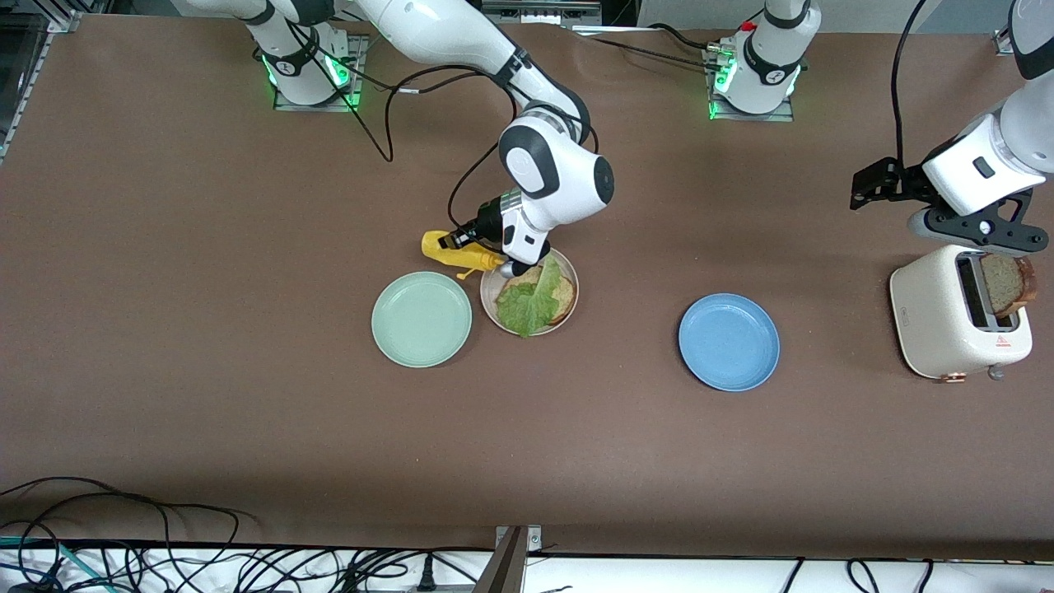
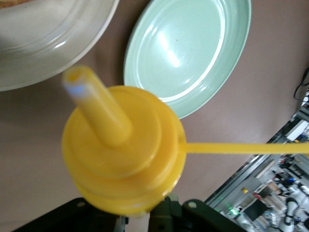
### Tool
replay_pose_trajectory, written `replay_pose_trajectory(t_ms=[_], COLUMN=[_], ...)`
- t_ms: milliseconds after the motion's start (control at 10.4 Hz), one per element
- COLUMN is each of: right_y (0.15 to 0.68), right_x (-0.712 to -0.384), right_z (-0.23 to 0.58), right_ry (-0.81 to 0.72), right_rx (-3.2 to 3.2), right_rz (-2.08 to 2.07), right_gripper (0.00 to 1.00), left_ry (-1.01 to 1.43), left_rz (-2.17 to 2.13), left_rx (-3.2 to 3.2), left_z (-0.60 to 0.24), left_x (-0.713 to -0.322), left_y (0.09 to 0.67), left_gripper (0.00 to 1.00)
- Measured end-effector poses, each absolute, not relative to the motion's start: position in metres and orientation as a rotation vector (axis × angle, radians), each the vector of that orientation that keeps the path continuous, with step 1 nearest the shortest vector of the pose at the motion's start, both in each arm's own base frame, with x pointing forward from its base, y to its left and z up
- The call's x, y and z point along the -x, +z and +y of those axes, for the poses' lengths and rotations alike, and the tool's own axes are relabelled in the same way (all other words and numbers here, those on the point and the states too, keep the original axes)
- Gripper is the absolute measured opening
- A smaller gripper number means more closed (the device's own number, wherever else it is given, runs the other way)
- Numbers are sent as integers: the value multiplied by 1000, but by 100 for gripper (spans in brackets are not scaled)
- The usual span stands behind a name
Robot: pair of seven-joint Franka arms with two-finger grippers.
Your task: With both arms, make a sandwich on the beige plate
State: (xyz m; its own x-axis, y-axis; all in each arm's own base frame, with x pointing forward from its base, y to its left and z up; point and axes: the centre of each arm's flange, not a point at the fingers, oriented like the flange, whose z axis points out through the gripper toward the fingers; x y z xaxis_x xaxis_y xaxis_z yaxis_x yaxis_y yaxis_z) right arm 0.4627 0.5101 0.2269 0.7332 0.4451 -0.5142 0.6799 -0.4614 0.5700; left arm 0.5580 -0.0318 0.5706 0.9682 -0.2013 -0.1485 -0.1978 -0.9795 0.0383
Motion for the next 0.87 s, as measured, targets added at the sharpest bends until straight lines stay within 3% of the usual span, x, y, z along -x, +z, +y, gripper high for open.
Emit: replay_pose_trajectory(t_ms=[481,865], right_y=[205,217], right_x=[-472,-481], right_z=[506,504], right_ry=[-468,-474], right_rx=[-1999,-1989], right_rz=[1039,1079], right_gripper=[18,18], left_ry=[-231,-202], left_rz=[-314,-315], left_rx=[-3094,-3097], left_z=[-32,-32], left_x=[-558,-560], left_y=[572,581], left_gripper=[100,100])
